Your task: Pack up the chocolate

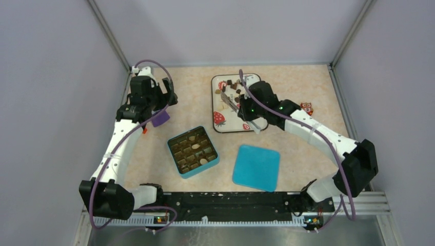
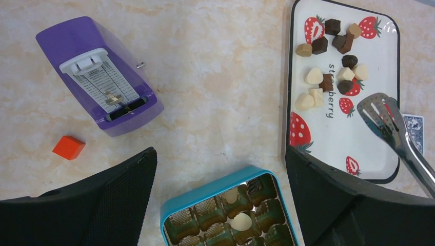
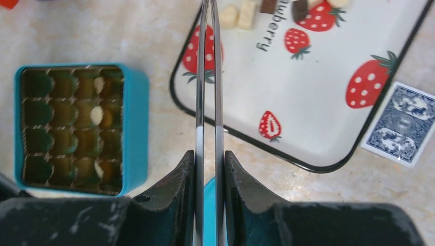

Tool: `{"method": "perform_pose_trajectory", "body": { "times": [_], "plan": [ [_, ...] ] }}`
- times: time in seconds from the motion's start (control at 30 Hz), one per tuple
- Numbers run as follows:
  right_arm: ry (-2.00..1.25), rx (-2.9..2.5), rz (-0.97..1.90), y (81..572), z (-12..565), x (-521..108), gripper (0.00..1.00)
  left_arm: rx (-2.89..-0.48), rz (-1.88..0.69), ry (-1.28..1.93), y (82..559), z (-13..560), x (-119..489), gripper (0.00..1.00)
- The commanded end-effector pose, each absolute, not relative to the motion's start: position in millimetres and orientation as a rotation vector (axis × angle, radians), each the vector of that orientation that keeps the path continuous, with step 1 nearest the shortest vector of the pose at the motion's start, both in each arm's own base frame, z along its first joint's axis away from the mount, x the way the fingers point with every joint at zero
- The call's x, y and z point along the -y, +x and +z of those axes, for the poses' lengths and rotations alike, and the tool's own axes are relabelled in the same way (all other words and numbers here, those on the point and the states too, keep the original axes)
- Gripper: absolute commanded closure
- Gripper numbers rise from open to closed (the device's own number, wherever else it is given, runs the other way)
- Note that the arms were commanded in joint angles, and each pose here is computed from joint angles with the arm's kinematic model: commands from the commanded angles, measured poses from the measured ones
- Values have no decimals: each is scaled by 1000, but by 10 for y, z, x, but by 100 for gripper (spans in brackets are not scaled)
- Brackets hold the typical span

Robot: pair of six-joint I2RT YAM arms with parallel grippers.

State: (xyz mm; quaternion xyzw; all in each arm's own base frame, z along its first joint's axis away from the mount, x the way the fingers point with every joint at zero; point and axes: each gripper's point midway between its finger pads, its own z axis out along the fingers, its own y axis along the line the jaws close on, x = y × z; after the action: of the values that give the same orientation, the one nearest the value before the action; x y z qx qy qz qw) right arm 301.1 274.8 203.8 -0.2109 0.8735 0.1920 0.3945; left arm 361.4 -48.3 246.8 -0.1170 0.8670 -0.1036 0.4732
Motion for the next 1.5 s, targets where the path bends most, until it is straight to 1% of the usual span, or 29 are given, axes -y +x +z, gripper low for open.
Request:
{"method": "perform_pose_trajectory", "body": {
  "times": [0.0,0.1,0.2,0.37,0.67,0.9,1.47],
  "plan": [
    [-393,-2282,420,3216,1842,-2618,81,-2055,-275,-273,3686,2701,495,1],
    [-368,-2316,361,3268,1682,-2568,75,-2067,-304,-255,3678,2683,547,1],
    [-349,-2333,318,3315,1570,-2527,73,-2077,-311,-248,3680,2652,564,1],
    [-372,-2361,292,3336,1398,-2534,66,-2087,-290,-251,3704,2636,538,1],
    [-423,-2370,303,3384,1274,-2623,66,-2099,-317,-262,3721,2601,577,1],
    [-469,-2363,342,3401,1289,-2729,66,-2099,-316,-268,3731,2601,574,1],
    [-447,-2351,329,3529,1263,-2800,64,-2096,-324,-263,3717,2581,584,1]
  ]
}}
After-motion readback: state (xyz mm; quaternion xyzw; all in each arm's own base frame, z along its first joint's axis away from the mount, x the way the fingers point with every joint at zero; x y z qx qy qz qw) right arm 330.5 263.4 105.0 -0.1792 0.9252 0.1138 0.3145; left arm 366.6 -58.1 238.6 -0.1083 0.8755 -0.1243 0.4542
